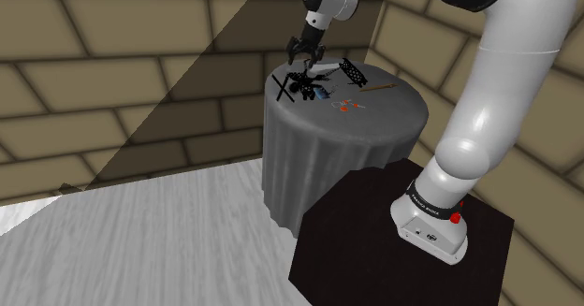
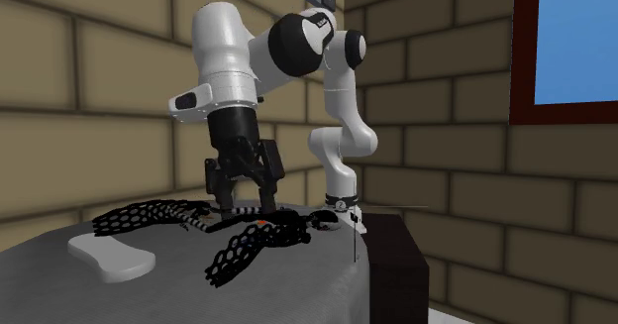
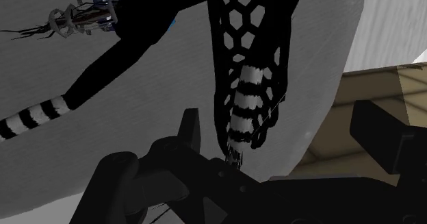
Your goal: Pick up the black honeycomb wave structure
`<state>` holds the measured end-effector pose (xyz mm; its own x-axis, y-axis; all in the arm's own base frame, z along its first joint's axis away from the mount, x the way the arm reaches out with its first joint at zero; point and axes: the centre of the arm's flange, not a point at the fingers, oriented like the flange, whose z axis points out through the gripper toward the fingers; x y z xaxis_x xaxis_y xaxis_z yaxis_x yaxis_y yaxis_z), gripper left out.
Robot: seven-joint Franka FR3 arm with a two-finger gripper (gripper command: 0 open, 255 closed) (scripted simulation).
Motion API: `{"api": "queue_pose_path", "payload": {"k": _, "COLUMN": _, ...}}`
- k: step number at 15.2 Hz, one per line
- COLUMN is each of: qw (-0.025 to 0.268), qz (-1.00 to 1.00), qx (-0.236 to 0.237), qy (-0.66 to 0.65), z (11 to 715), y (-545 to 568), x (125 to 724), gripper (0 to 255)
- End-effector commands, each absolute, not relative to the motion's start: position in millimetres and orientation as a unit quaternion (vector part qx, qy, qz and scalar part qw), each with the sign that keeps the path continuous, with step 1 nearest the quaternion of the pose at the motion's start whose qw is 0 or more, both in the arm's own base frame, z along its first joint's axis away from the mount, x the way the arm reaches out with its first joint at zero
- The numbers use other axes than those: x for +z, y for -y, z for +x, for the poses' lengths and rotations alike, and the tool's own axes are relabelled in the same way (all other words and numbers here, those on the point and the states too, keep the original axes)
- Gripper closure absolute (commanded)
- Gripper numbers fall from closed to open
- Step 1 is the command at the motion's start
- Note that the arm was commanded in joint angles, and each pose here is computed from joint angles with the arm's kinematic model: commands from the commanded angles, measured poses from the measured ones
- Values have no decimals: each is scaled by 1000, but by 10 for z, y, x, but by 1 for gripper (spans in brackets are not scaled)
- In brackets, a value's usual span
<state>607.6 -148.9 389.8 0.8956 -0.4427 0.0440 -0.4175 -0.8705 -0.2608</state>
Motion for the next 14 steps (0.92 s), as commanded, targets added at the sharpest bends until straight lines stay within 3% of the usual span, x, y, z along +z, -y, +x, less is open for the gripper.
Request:
{"api": "queue_pose_path", "payload": {"k": 1, "qw": 124, "qz": -965, "qx": -51, "qy": -224, "z": 6095, "y": 1494, "x": 3799, "gripper": 0}}
{"api": "queue_pose_path", "payload": {"k": 7, "qw": 124, "qz": -965, "qx": -51, "qy": -224, "z": 6095, "y": 1494, "x": 3558, "gripper": 0}}
{"api": "queue_pose_path", "payload": {"k": 8, "qw": 124, "qz": -965, "qx": -51, "qy": -224, "z": 6092, "y": 1497, "x": 3550, "gripper": 255}}
{"api": "queue_pose_path", "payload": {"k": 14, "qw": 124, "qz": -965, "qx": -51, "qy": -224, "z": 6094, "y": 1501, "x": 3548, "gripper": 255}}
